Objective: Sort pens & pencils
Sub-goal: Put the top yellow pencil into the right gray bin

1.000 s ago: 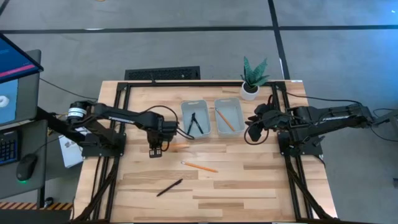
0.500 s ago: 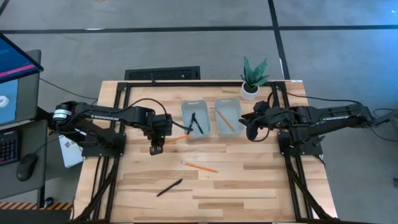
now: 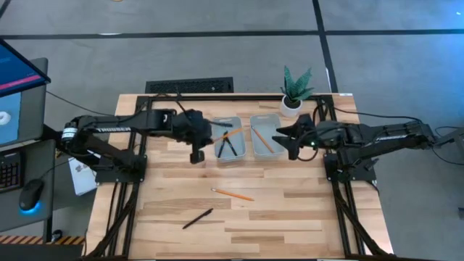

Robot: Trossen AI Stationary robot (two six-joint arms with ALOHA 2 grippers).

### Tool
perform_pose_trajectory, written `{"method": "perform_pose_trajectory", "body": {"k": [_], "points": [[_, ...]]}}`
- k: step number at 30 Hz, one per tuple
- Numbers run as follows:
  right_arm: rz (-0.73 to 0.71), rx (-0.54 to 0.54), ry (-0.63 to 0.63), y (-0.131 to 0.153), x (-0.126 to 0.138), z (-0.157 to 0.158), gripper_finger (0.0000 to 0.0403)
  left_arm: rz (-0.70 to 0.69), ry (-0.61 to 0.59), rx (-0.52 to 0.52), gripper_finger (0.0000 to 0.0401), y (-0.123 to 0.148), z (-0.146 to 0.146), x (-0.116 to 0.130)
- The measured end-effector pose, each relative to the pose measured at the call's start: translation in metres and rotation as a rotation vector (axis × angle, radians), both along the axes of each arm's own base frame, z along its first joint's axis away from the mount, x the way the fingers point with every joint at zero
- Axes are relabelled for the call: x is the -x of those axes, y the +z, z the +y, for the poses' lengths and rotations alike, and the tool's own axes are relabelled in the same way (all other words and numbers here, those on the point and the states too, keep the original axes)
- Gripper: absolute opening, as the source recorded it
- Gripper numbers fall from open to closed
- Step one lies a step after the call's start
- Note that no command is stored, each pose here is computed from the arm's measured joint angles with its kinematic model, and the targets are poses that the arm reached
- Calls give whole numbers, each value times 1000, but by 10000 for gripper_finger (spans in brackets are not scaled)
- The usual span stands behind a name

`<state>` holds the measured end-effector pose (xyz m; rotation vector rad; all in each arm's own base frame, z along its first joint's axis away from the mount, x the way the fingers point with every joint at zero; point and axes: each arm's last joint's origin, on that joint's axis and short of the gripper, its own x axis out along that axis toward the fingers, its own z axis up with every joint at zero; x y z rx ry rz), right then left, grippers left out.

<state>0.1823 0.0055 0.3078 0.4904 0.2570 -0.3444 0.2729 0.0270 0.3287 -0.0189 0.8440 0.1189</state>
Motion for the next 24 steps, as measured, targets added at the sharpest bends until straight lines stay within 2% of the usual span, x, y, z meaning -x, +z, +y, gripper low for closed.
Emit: {"method": "perform_pose_trajectory", "body": {"k": [5, 15, 24], "points": [[-127, 41, 14, 13, -4, 0, 265, -145, -12, -38, 26, 14, 4, -9], [-364, 99, 27, 33, -20, 3, 265, -323, -6, -53, 26, 28, 5, -19], [-404, 139, 102, 26, -59, 9, 265, -364, 6, -41, 26, 25, 6, -30]]}}
